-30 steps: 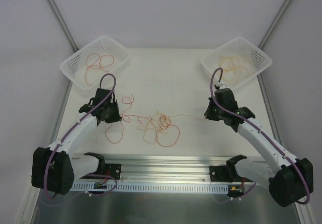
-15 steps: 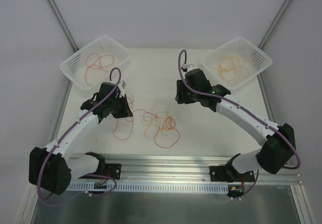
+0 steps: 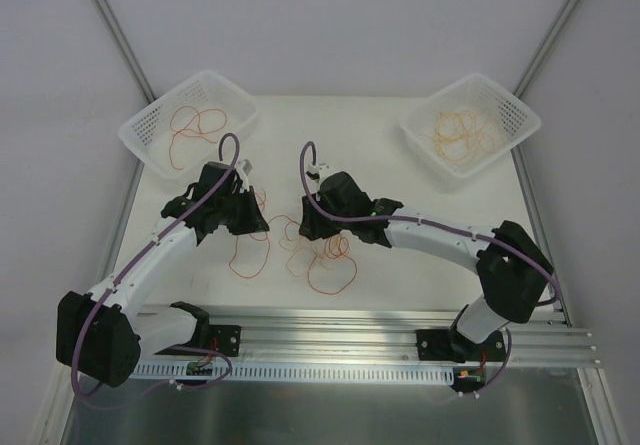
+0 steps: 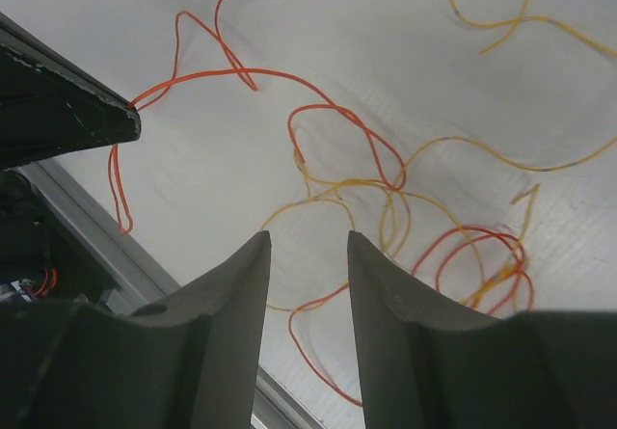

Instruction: Untangle the cables

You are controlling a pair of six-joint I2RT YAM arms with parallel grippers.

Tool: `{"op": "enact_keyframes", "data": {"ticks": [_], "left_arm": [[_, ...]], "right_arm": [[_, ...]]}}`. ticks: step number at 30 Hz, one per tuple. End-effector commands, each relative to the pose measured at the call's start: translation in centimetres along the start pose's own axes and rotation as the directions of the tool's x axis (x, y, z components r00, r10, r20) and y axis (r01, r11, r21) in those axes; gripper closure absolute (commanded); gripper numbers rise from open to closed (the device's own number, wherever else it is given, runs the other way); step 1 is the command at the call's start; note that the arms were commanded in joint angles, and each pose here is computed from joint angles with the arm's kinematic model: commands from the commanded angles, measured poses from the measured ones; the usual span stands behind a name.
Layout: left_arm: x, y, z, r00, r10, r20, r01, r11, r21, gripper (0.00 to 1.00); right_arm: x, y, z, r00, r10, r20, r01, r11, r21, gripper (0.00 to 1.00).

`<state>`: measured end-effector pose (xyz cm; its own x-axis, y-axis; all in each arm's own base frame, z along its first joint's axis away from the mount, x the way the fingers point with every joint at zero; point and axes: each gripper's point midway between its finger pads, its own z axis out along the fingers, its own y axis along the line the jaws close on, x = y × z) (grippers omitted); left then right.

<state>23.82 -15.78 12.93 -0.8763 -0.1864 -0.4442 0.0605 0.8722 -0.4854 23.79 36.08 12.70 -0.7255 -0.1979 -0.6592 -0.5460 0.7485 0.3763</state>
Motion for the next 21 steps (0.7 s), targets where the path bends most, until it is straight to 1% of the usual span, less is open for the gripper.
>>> {"op": "enact_keyframes", "data": {"ticks": [1,6,10,11,14,19,21], "left_arm": [[0.2,-1.0,-0.6,1.000,-0.029,-0.002,0.030,0.999,0.032,1.00],[0.3,-1.2,-0.6,0.999,-0.043,-0.005,0.043,0.998,0.038,1.00],[0.3,-1.3,-0.6,0.999,-0.052,-0.008,0.052,0.998,0.042,1.00],[0.3,-1.3,-0.7,0.999,-0.053,-0.007,0.053,0.998,0.043,1.00],[0.4,-1.5,-0.7,0.998,-0.057,-0.010,0.057,0.997,0.050,1.00],[0.7,-1.5,-0.7,0.998,-0.060,-0.024,0.061,0.996,0.057,1.00],[0.7,-1.5,-0.6,0.998,-0.060,-0.025,0.062,0.996,0.057,1.00]], "right_arm": [[-2.2,4.1,2.2,0.985,0.107,0.134,-0.084,0.983,-0.164,0.59],[-2.1,5.6,4.6,0.983,0.122,0.141,-0.093,0.976,-0.195,0.57],[-1.4,4.8,6.5,0.979,0.137,0.153,-0.116,0.983,-0.143,0.55],[-1.2,3.7,7.3,0.975,0.150,0.164,-0.136,0.986,-0.095,0.55],[-0.9,2.7,8.3,0.971,0.148,0.188,-0.143,0.989,-0.039,0.55],[-0.8,2.9,9.7,0.973,0.146,0.180,-0.141,0.989,-0.043,0.55],[-0.8,3.1,10.2,0.973,0.148,0.179,-0.141,0.989,-0.052,0.57]]}}
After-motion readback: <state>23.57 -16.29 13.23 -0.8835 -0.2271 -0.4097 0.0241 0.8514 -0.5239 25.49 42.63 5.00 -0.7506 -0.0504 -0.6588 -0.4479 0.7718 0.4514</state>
